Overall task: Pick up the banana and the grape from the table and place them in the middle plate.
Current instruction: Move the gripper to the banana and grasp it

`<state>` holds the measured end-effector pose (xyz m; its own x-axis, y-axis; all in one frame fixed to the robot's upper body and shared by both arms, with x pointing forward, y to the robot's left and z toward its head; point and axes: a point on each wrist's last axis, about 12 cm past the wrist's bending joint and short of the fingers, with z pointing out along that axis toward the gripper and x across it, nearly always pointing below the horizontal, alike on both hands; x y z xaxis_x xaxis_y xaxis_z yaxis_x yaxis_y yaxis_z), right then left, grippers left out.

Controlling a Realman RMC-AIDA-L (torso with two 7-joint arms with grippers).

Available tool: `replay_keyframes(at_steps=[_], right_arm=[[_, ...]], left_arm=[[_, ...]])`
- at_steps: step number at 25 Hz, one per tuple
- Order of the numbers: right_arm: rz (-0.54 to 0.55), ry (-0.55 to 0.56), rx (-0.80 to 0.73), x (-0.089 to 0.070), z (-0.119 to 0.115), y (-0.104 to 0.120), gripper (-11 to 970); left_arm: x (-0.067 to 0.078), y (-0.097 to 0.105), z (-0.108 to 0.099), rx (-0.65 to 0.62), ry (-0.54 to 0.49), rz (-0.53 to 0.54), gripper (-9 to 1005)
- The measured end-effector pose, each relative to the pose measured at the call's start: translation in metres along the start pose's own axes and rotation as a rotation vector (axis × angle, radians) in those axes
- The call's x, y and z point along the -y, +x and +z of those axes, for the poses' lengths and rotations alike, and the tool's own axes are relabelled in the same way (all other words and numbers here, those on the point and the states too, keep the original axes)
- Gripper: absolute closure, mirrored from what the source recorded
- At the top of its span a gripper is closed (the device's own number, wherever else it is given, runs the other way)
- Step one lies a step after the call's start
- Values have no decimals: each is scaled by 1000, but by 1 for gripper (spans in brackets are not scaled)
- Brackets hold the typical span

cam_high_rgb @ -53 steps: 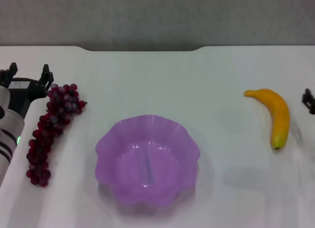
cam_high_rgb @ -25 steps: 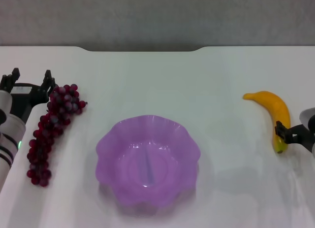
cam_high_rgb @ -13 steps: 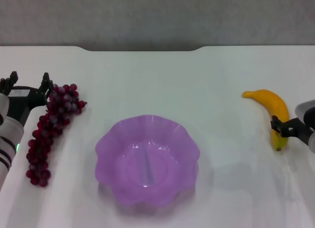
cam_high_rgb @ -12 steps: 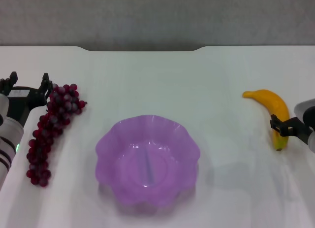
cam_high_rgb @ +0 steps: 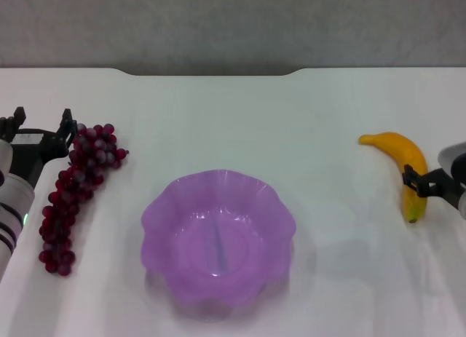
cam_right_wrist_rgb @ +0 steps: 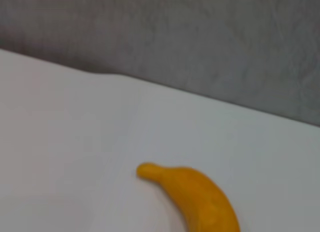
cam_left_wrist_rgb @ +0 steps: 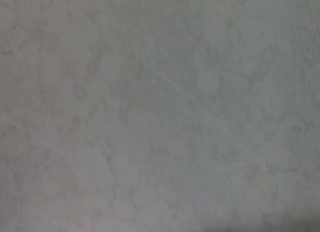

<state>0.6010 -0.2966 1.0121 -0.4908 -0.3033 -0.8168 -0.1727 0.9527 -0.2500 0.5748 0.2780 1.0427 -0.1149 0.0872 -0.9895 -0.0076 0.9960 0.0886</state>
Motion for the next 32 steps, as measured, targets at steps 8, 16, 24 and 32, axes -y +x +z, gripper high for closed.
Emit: replay_keyframes(at_steps=[8,16,24,32], right_arm=[[-29,-8,-29,-4,-2,11,216],[0,-29,-111,-9,-10,33,215],[1,-53,-70,-18,-13,27,221],[-7,-35,-74,-12,-12,27,255]], left_arm=[[2,2,0,-21,8,-12,196],[-2,6,-2,-35,0,-5,195],[-7,11,-6,-44,-15,-2,195],[-7,11,-6,-41,-15,-4,196]])
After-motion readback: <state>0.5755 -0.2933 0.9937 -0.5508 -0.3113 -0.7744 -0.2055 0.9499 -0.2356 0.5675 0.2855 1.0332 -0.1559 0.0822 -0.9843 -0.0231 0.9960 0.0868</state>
